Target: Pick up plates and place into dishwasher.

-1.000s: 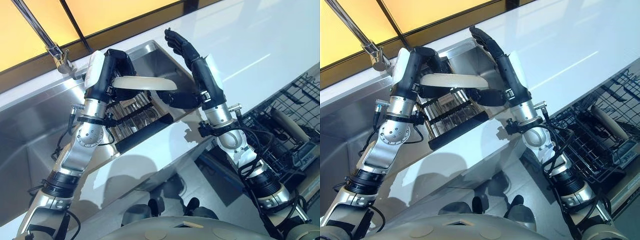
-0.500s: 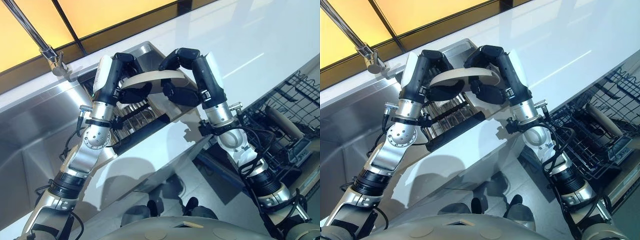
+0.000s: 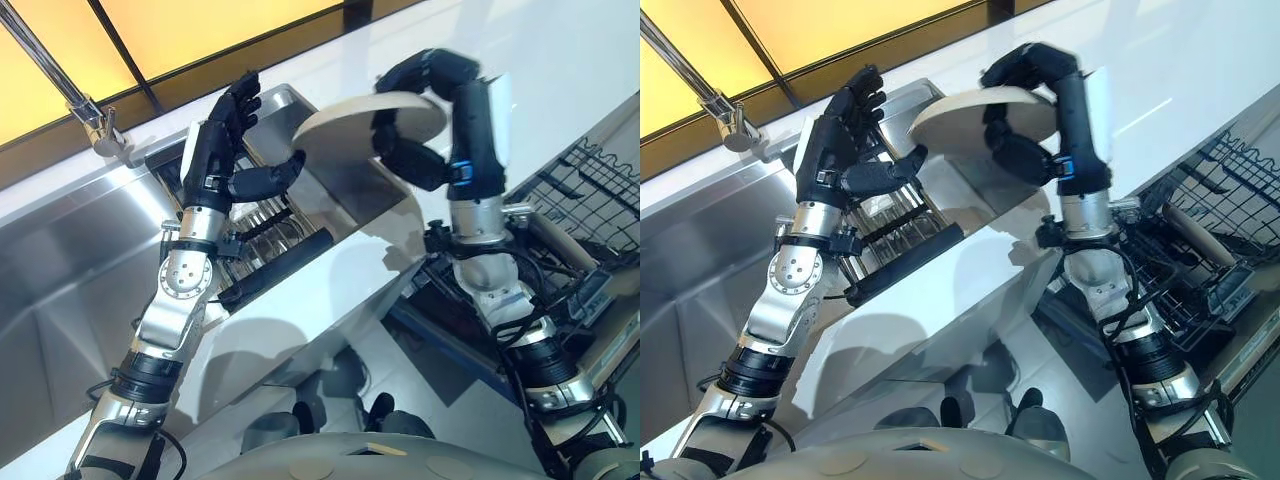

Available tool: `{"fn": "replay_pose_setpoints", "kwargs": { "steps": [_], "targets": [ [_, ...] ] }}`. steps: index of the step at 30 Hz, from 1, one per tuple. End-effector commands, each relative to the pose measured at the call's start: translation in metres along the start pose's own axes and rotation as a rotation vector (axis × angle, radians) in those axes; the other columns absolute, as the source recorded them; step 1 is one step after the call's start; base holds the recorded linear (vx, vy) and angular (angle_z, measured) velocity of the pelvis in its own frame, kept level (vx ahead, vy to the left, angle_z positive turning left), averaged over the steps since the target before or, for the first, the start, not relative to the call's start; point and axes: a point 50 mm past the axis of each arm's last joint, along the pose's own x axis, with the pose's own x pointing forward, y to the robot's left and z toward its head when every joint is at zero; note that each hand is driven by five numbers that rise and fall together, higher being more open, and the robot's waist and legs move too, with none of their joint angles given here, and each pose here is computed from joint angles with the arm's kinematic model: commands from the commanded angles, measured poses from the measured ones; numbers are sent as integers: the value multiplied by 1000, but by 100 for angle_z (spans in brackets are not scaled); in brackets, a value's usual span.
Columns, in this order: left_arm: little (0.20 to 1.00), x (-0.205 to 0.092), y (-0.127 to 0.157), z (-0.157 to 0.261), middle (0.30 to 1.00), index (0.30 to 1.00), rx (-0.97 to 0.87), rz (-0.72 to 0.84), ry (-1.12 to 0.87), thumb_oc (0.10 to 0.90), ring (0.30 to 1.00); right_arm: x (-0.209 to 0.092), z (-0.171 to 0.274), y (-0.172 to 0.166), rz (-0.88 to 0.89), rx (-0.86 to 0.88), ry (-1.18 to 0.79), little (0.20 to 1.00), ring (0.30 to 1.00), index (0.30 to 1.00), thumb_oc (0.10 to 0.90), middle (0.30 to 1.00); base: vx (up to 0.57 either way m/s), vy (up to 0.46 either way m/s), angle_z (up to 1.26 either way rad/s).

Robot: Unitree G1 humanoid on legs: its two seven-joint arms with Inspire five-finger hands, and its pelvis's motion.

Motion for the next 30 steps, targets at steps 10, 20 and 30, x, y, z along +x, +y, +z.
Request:
{"fn": "replay_pose_setpoints", "kwargs": {
  "steps": [10,20,30],
  "targets": [
    [900,-54,94,-24,900,900,105,216,174,800,900,5,-18,-164,-765,-585,-10,200,300,300,100,300,35,-52,-3],
    [900,-79,116,-40,900,900,122,276,292,800,900,-50,-71,-192,-619,-772,468,200,300,300,100,300,18,-23,-3],
    [900,-80,120,-26,900,900,145,319,214,800,900,-116,-93,-136,-304,-678,729,200,300,300,100,300,9,-1,-1]
  ]
}}
